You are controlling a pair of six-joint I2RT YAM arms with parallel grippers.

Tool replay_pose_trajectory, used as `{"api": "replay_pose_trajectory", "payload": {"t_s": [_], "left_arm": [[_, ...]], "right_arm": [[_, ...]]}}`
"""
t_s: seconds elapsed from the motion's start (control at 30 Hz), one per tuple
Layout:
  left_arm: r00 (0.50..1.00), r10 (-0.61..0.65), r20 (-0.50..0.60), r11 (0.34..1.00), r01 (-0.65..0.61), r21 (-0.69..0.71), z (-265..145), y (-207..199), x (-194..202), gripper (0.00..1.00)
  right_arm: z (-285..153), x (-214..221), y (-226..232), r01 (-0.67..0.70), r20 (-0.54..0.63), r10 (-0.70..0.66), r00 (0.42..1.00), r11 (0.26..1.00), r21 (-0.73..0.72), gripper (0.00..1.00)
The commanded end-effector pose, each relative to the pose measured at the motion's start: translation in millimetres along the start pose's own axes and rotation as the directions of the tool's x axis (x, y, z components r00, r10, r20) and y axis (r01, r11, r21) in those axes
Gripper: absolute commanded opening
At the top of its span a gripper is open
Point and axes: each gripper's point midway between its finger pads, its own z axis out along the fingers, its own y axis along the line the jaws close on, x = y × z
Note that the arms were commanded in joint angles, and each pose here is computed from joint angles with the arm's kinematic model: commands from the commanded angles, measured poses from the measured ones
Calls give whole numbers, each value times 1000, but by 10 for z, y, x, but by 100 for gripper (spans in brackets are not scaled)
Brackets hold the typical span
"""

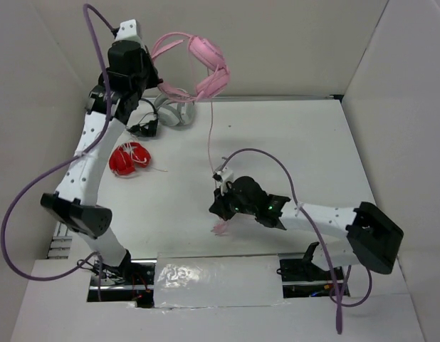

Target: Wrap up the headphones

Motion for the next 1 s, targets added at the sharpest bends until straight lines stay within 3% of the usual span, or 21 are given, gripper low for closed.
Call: {"api": "replay_pose_trajectory", "payload": {"t_s": [0.0,0.1,0.37,0.57,0.67,0.77,0.8,0.87,0.97], "left_arm": [[987,-158,14,971,158,-180,259,430,32,0],[968,-238,-82,945,212,-250,448,672,362,0],[900,-400,-173,835,279,-474,739,1222,934,0],[867,-441,-233,793,255,-553,841,1407,1343,0],[907,-349,-236,837,188,-514,891,1315,1434,0],[955,-168,-246,909,54,-412,855,985,1514,0],[951,-132,-281,918,11,-396,829,970,1687,0],[965,-28,-260,967,-39,-251,798,661,1599,0],[954,74,-292,977,-127,-170,694,448,1823,0]], "right_arm": [[-288,69,-316,13,-28,-5,1000,957,290,0],[-374,-9,-67,48,-37,-41,998,970,237,0],[-516,-102,605,261,-88,-257,962,965,35,0],[-832,-461,732,320,49,-321,946,947,21,0],[-1032,-723,520,308,117,-330,937,935,178,0],[-1226,-1026,236,275,177,-362,915,883,380,0],[-1276,-1097,161,275,182,-381,907,860,429,0],[-1379,-1264,0,269,187,-428,884,795,544,0],[-1475,-1458,-114,278,169,-472,865,732,622,0]]}}
